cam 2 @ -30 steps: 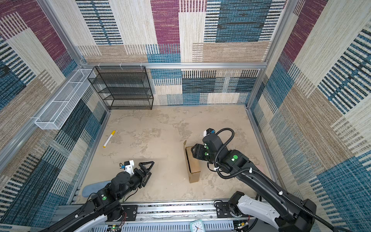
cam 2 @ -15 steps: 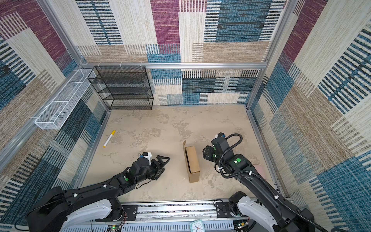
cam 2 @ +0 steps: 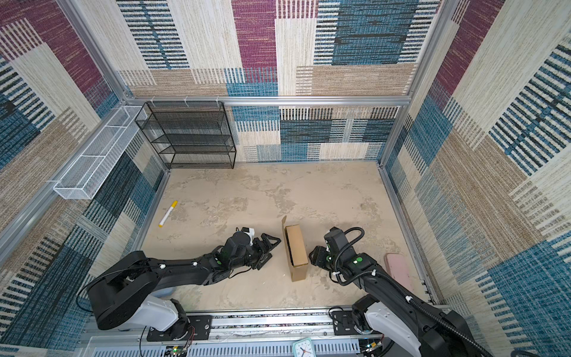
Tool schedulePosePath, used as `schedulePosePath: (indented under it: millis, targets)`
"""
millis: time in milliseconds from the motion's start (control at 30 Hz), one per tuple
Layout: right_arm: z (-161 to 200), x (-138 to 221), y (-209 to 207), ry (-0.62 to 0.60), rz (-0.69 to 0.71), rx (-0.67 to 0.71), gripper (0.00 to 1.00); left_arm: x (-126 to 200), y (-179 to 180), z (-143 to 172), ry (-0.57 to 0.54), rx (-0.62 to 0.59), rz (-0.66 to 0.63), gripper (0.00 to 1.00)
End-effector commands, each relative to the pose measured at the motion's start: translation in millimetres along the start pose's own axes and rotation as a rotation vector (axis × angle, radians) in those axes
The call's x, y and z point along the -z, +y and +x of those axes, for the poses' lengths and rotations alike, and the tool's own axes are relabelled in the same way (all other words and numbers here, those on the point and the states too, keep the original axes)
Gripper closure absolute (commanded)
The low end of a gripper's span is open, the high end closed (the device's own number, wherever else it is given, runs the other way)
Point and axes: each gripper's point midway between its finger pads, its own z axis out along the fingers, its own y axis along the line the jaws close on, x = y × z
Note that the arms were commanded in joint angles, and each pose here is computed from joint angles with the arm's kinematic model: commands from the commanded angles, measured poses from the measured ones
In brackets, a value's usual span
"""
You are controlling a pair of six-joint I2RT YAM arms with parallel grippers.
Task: Assemble paper box
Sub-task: Rotate the paper box at the center of the table.
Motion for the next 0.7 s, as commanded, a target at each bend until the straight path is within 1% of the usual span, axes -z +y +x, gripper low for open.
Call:
schedulePosePath:
  millis: [0, 367, 667]
  targets:
    - [0, -1, 14, -0.005, -0.094, -0.019, 0.44, -7, -22, 4, 0.029, -0.020, 0.091, 0.09]
    - [21, -12, 11, 0.047, -0.168, -0.058, 0.44, -28, -16, 9, 0.070, -0.003, 0.094, 0.11]
    - [26, -11, 16, 0.054, -0.187, -0.058, 0.45, -36, -24, 11, 0.088, -0.017, 0.106, 0.11]
